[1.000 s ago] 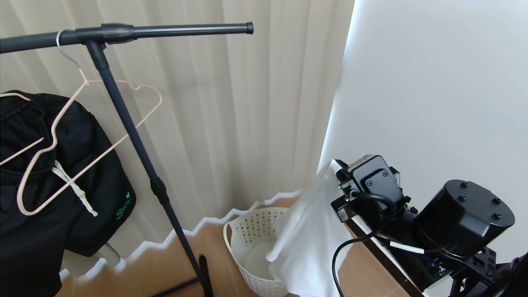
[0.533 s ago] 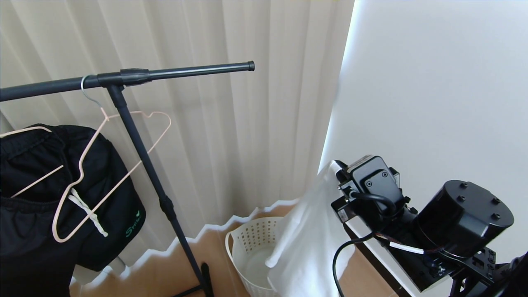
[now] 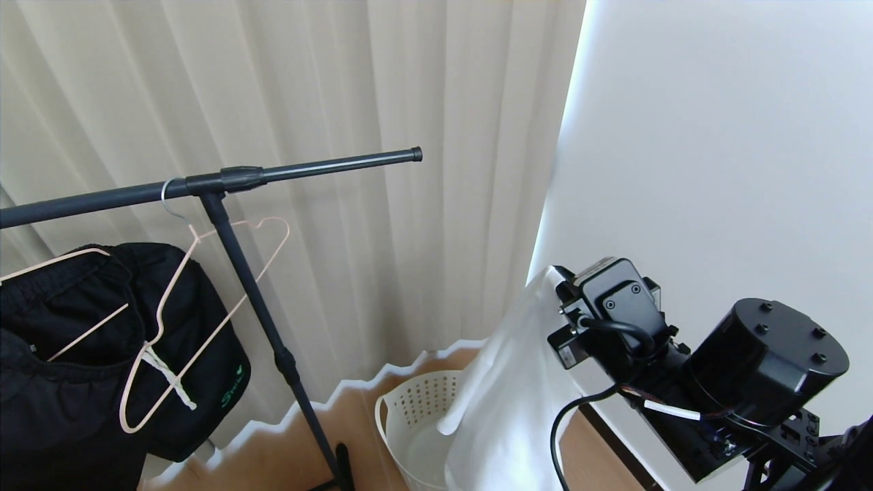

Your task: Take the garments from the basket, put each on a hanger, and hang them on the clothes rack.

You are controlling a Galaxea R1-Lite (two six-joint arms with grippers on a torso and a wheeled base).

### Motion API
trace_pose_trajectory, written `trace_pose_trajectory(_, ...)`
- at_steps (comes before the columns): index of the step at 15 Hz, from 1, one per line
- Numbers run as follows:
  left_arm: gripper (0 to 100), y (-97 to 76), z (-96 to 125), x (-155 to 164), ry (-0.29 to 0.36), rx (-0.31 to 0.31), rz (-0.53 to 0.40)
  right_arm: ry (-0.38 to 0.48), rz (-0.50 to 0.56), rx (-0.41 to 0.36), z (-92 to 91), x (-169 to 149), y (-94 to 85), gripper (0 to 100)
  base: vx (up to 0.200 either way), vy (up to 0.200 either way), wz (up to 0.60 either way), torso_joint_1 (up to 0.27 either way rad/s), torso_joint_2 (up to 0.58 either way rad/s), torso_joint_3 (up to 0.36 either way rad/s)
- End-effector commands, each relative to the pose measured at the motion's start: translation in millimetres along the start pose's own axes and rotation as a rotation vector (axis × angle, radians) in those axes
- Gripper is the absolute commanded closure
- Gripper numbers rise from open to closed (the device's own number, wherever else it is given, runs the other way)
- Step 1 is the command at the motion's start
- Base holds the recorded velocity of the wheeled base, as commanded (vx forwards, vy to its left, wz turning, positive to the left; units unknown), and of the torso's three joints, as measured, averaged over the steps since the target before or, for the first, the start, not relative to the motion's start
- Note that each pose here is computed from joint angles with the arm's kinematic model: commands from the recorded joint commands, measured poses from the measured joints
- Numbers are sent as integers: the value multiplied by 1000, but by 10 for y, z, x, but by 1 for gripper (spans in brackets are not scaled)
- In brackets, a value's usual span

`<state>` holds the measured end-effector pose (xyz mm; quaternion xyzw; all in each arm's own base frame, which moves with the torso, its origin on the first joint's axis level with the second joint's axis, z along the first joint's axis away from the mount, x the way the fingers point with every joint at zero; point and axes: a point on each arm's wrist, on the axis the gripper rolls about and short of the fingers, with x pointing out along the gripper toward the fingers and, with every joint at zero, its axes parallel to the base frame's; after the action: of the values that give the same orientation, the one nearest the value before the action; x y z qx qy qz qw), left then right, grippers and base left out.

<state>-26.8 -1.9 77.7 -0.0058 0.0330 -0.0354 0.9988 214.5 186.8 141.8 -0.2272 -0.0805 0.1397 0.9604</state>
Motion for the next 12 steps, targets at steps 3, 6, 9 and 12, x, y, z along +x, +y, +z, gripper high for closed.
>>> trace_pose_trajectory(3, 0, 0, -1, 2, 2, 0, 1, -2, 0, 1, 5, -6, -5, 100, 0, 0, 0, 167, -374, -204)
trace_pose_trajectory(6, 0, 0, -1, 2, 2, 0, 2, 1, 4, -3, -5, -5, 2, 100, 0, 0, 0, 170, -365, -194)
trace_pose_trajectory(9, 0, 1, -1, 2, 2, -2, 4, -3, 1, -2, 5, -6, -4, 100, 0, 0, 0, 50, -117, -65)
trace_pose_trajectory(12, 0, 1, -1, 2, 2, -2, 4, -4, 1, 0, 10, -11, -10, 100, 0, 0, 0, 0, 0, 0)
